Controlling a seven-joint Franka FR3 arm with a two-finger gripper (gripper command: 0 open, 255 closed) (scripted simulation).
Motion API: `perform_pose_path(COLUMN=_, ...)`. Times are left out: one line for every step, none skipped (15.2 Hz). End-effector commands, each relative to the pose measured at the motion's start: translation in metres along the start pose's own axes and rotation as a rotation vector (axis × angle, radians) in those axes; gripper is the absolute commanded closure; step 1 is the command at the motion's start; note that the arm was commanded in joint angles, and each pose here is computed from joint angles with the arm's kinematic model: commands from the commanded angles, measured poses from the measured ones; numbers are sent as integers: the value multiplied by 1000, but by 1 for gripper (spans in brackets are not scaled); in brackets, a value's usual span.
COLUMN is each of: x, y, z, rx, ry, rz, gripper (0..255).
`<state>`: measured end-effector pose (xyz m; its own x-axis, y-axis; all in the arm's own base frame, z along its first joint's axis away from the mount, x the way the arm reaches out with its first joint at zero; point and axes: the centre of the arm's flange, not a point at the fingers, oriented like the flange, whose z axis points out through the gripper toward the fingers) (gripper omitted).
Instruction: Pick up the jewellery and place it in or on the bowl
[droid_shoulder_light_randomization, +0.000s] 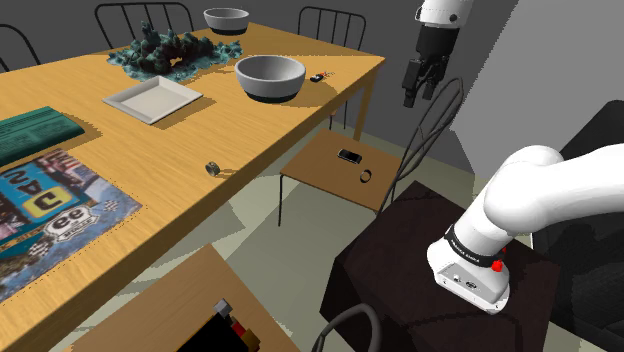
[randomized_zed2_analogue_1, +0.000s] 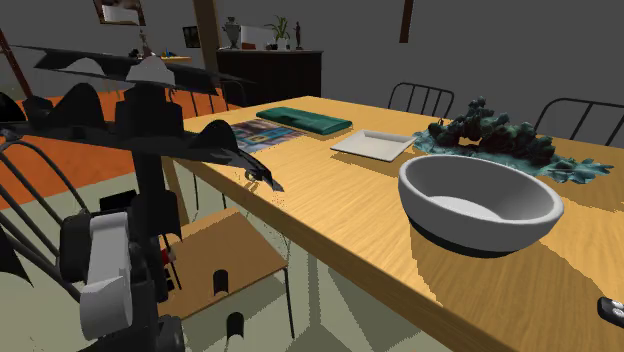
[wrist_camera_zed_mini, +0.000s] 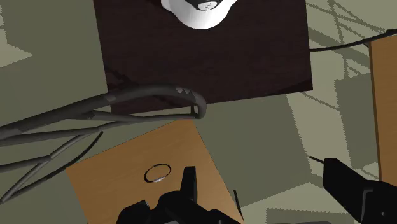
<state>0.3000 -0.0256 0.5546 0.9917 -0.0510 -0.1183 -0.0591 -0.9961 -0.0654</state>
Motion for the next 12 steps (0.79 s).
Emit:
perform_pose_path(x=0, y=0, z=0, rx=0, ry=0, rz=0, gripper=0)
perform_pose_path(x=5, y=-12, z=2, rx=-1, ry=9, rz=-6, gripper=0)
perform_pose_path(x=9, y=-23, z=5, rx=-2, ry=17, rz=-13, gripper=0)
perform_pose_path(x=14, y=-35, z=7, rx=-3, ry=26, rz=-19, gripper=0)
perform_pose_path(x=19, y=-47, z=9, rx=-4, ry=35, rz=-26, gripper=0)
perform_pose_path(x=23, y=-58, z=12, rx=-5, ry=43, rz=-32, gripper=0)
perform_pose_path(x=28, y=-70, z=14, rx=-6, ry=52, rz=-38, gripper=0)
perform_pose_path(x=32, y=-82, z=16, rx=-7, ry=61, rz=-45, gripper=0)
perform_pose_path(x=37, y=-94, z=18, rx=-8, ry=70, rz=-51, gripper=0)
perform_pose_path(x=41, y=-105, z=20, rx=-9, ry=78, rz=-58, gripper=0)
perform_pose_path(x=45, y=-117, z=22, rx=-10, ry=87, rz=-64, gripper=0)
perform_pose_path(x=49, y=-129, z=25, rx=-11, ry=96, rz=-70, gripper=0)
